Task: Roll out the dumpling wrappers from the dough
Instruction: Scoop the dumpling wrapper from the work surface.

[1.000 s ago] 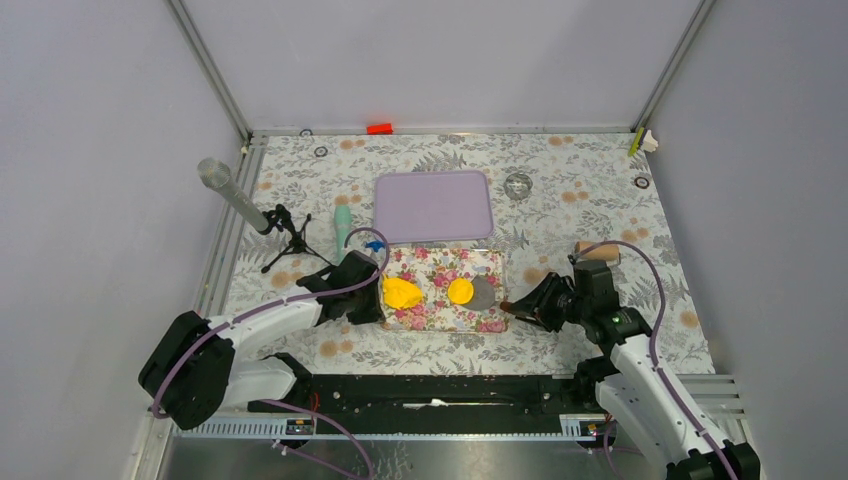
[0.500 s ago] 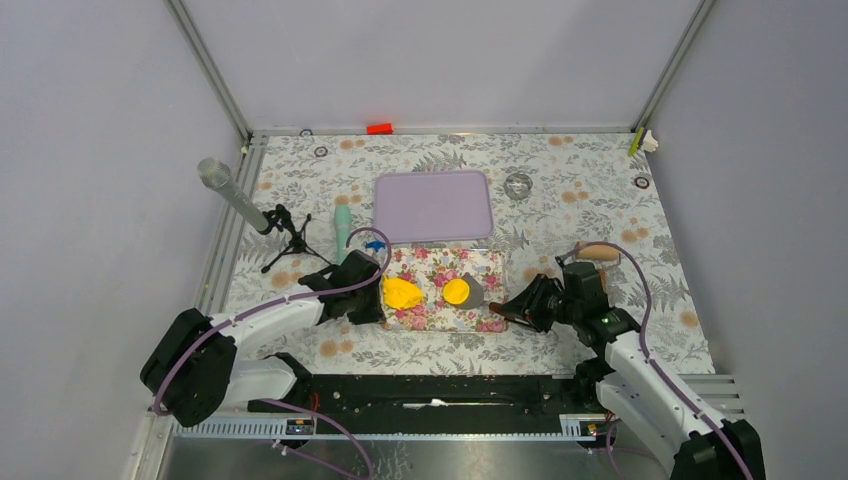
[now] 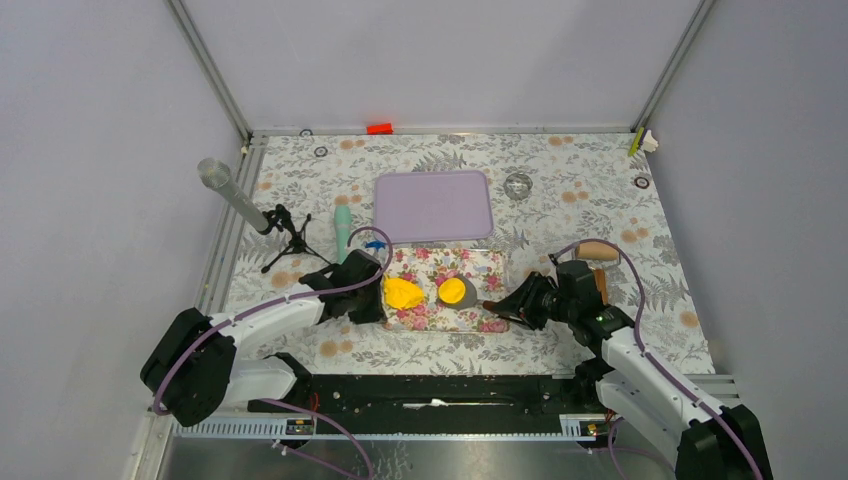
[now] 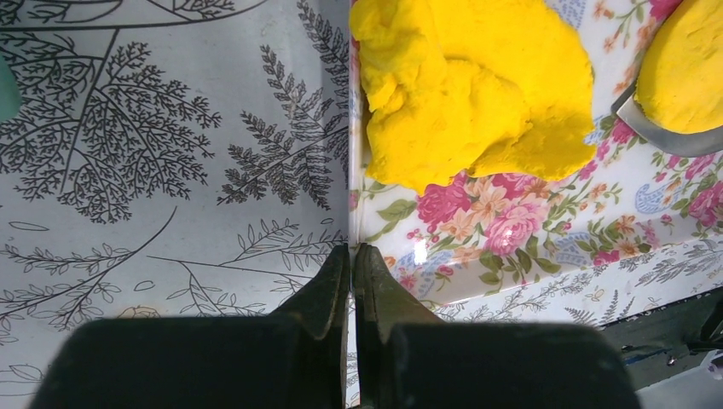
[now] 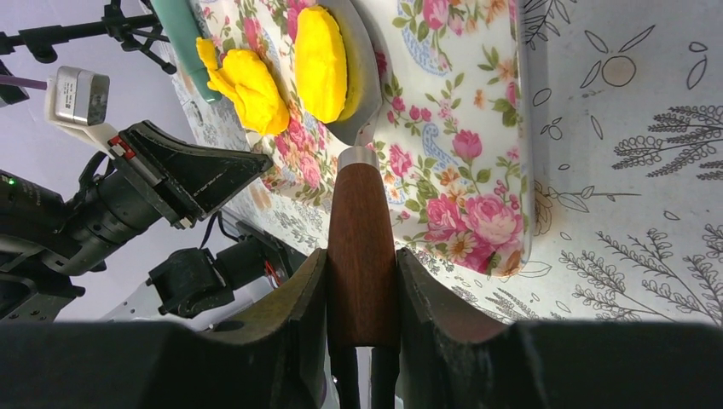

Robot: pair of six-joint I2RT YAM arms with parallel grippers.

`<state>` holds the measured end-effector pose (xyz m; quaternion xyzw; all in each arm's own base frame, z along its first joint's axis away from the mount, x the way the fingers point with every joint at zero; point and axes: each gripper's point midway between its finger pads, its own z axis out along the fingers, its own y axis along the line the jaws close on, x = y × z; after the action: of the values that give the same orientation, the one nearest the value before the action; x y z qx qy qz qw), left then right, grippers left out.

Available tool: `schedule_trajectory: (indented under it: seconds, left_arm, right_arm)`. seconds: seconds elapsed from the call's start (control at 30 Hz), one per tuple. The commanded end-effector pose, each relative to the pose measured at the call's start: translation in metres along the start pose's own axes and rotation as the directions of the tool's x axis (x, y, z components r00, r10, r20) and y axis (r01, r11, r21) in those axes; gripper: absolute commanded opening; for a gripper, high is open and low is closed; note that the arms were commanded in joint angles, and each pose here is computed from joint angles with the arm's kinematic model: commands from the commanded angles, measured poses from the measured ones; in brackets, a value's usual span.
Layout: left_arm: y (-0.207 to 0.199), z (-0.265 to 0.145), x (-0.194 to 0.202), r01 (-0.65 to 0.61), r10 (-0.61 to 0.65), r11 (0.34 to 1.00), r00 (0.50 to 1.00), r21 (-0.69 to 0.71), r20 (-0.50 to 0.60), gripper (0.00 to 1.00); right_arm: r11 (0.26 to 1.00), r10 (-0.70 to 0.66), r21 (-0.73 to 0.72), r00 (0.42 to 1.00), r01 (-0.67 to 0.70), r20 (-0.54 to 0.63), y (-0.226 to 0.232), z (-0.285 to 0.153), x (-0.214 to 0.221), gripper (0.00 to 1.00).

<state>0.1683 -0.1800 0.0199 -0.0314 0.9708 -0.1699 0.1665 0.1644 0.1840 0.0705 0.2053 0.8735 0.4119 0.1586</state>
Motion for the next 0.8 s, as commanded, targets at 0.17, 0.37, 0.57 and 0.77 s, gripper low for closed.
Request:
schedule_trajectory:
  seconds: [0.17, 0.37, 0.57, 0.77]
  left_arm:
    - [-0.021, -0.018, -0.013, -0.039, 0.038, 0.998, 0.999, 0.053, 0.02, 0.27]
    - [-0.03, -0.036, -0.016, -0.056, 0.055, 0.995, 0.998, 0.077, 0.014, 0.43]
    - [-0.04, -0.062, -0.026, -0.073, 0.068, 0.992, 0.997, 0.104, 0.048, 0.53]
    - [-0.055, -0.105, -0.046, -0.146, 0.133, 0.981, 0.985, 0.124, 0.11, 0.71]
  right_arm:
    - [0.999, -0.018, -0.027, 0.999, 0.019, 0.049, 0.024, -0.014, -0.01, 0.0]
    - [0.995, -0.018, -0.097, 0.998, 0.025, 0.065, 0.043, -0.022, -0.012, 0.0]
    - [0.992, -0.053, -0.109, 0.995, 0.062, 0.084, 0.057, -0.032, -0.016, 0.0]
    - [0.977, -0.1, -0.179, 0.988, 0.12, 0.114, 0.094, -0.042, -0.028, 0.0]
